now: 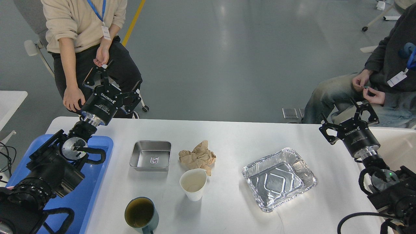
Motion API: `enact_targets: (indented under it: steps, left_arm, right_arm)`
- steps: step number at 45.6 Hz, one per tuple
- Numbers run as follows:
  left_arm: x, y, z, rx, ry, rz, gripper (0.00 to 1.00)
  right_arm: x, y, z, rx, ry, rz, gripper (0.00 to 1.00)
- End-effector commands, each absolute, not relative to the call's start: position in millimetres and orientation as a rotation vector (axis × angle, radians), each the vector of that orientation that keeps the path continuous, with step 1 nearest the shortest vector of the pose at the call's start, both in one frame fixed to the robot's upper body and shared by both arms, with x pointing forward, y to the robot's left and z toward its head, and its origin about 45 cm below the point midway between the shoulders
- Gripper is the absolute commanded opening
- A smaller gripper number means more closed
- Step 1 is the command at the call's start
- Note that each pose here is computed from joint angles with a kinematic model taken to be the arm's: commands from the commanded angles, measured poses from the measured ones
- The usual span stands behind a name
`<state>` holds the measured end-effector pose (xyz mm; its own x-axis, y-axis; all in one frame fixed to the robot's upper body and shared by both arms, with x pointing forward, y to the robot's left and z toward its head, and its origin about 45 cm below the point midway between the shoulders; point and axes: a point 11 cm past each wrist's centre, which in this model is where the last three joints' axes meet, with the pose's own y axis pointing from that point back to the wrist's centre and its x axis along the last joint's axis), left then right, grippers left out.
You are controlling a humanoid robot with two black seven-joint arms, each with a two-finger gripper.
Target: Tidy desktop
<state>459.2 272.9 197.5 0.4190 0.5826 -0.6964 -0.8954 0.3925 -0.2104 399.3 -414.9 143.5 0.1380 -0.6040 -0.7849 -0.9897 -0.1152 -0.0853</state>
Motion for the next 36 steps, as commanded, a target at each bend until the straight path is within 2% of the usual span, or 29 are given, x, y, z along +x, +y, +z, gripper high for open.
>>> enact_targets:
  steps: [1, 6, 11, 19, 30, 36]
  left_arm:
    - [459.8, 265.0, 210.6, -0.646, 0.549, 0.958, 0.97]
    - [453.0, 273.9, 227.7, -0.592, 0.493, 0.935, 0.97]
    - [433.7, 271.7, 235.4, -0.389, 0.472, 0.933, 0.97]
    - [385.7, 298.8, 238.1, -0.158, 0.454, 0.978, 0.97]
    - [299.1, 348.1, 278.3, 0.169, 0.357, 0.943, 0.97]
    - [273.4, 370.5, 297.8, 0.293, 0.313, 0.928, 0.97]
  right_arm:
    - [399.6, -414.7, 144.0, -1.796, 1.531, 0.791, 1.00]
    - [398.5, -415.0, 142.7, -1.795, 1.534, 0.793, 1.00]
    - [398.5, -414.8, 142.5, -1.797, 1.534, 0.795, 1.00]
    - [396.7, -414.4, 140.0, -1.796, 1.536, 0.800, 1.00]
    - [394.8, -412.7, 136.5, -1.795, 1.538, 0.810, 1.00]
    - [395.9, -411.6, 137.4, -1.796, 1.534, 0.809, 1.00]
